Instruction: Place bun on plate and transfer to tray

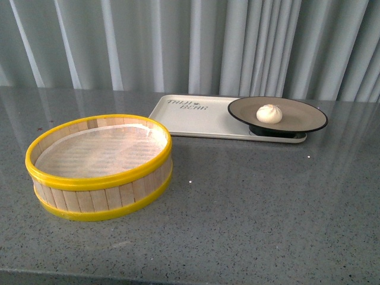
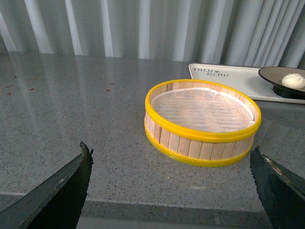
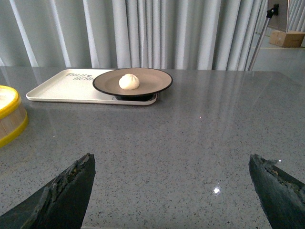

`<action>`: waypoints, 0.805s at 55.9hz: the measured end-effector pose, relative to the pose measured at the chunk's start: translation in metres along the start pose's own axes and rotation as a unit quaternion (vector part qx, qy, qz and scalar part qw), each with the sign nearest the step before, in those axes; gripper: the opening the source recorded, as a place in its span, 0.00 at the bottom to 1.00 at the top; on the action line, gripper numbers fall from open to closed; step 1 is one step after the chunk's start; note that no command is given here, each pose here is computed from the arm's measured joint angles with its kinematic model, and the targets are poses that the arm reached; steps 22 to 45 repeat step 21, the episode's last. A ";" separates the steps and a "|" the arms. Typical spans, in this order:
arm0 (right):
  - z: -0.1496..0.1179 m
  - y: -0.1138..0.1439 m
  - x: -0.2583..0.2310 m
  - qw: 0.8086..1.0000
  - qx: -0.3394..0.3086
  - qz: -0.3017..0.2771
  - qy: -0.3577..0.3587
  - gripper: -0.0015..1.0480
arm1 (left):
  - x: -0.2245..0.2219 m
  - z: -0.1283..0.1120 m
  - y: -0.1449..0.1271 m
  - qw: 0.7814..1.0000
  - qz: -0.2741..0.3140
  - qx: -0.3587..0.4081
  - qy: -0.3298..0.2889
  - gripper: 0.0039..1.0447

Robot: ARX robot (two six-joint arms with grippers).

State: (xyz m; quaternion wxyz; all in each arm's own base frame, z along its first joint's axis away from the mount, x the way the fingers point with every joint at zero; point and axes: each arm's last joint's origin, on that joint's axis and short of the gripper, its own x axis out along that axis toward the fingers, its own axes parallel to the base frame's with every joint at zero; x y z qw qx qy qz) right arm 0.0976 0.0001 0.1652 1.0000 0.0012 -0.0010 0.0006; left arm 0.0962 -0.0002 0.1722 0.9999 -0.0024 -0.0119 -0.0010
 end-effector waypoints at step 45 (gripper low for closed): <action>0.000 0.000 0.000 1.000 0.000 0.000 0.000 0.92 | 0.000 0.000 0.000 1.000 0.000 0.000 0.000 0.94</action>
